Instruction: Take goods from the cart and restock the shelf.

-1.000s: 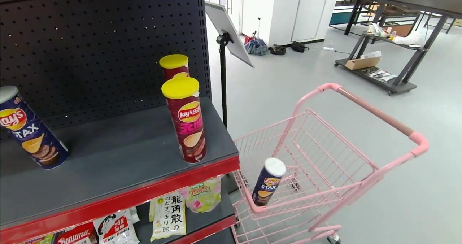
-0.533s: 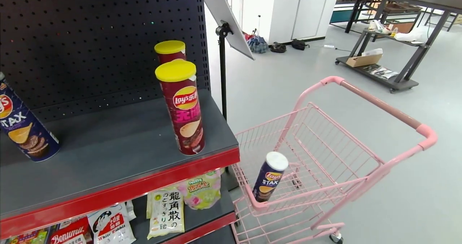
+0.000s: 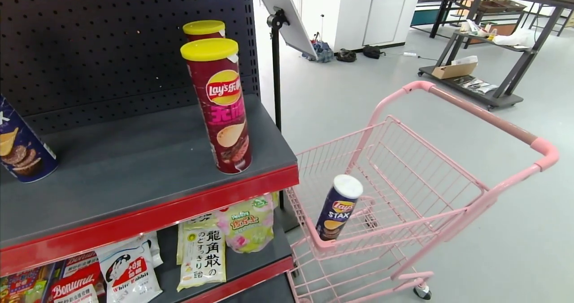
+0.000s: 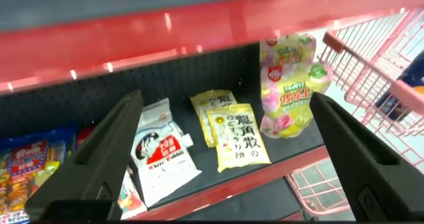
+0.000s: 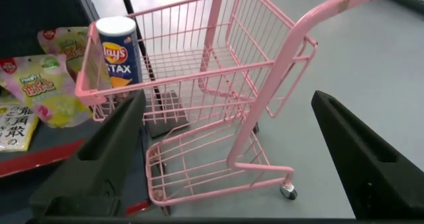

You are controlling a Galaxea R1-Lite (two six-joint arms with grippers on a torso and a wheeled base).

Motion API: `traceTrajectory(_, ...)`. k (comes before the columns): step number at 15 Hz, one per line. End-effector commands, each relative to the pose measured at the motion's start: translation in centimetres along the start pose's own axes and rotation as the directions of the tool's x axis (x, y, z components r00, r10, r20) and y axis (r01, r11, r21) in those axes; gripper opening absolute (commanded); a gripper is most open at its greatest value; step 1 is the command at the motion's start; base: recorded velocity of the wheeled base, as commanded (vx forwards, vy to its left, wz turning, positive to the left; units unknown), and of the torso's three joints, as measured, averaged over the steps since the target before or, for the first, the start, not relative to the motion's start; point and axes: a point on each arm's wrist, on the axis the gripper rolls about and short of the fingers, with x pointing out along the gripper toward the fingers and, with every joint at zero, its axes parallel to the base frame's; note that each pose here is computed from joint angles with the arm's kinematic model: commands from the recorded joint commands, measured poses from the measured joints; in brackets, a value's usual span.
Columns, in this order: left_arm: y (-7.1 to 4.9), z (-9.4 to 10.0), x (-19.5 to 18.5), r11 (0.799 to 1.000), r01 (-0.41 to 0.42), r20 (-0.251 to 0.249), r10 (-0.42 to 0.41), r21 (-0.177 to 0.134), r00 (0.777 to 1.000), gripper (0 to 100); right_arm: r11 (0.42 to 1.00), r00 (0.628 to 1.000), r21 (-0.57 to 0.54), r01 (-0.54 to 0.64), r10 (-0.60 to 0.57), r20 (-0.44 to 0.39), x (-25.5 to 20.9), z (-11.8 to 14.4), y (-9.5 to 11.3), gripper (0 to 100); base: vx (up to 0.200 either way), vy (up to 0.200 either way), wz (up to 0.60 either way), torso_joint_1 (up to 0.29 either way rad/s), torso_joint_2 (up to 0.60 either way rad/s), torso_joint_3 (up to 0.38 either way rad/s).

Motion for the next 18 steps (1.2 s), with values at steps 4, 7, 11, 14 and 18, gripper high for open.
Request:
traceTrajectory(4,0.0,0.0,0.0,1.0,0.0,-0.001,0.0,-0.001,1.0,100,1.0,1.0,-0.002,0.0,0.0,0.0,0.0,0.0,0.0,100,0.0,0.0,0.0,-0.181,0.54,0.371)
traceTrajectory(7,0.0,0.0,0.0,1.0,0.0,-0.001,0.0,-0.001,1.0,100,1.0,1.0,-0.013,-0.009,0.009,-0.003,0.0,0.0,0.0,100,0.0,0.0,0.0,-0.095,0.3,0.201)
traceTrajectory(11,0.0,0.0,0.0,1.0,0.0,-0.001,0.0,-0.001,1.0,100,0.999,0.998,-0.038,-0.032,0.034,0.058,-0.4,3.5,0.1,100,0.0,0.0,0.0,-0.008,0.04,0.026)
traceTrajectory(14,0.0,0.0,0.0,1.0,0.0,-0.001,0.0,-0.001,1.0,100,0.988,0.988,0.024,-0.15,0.151,-0.042,3.2,11.2,0.2,100,0.0,0.0,0.0,0.0,0.0,0.0)
traceTrajectory(18,0.0,0.0,0.0,1.0,0.0,-0.001,0.0,-0.001,1.0,100,0.983,0.967,0.08,-0.165,0.177,-0.182,12.8,12.3,0.6,100,0.0,0.0,0.0,0.0,0.0,0.0)
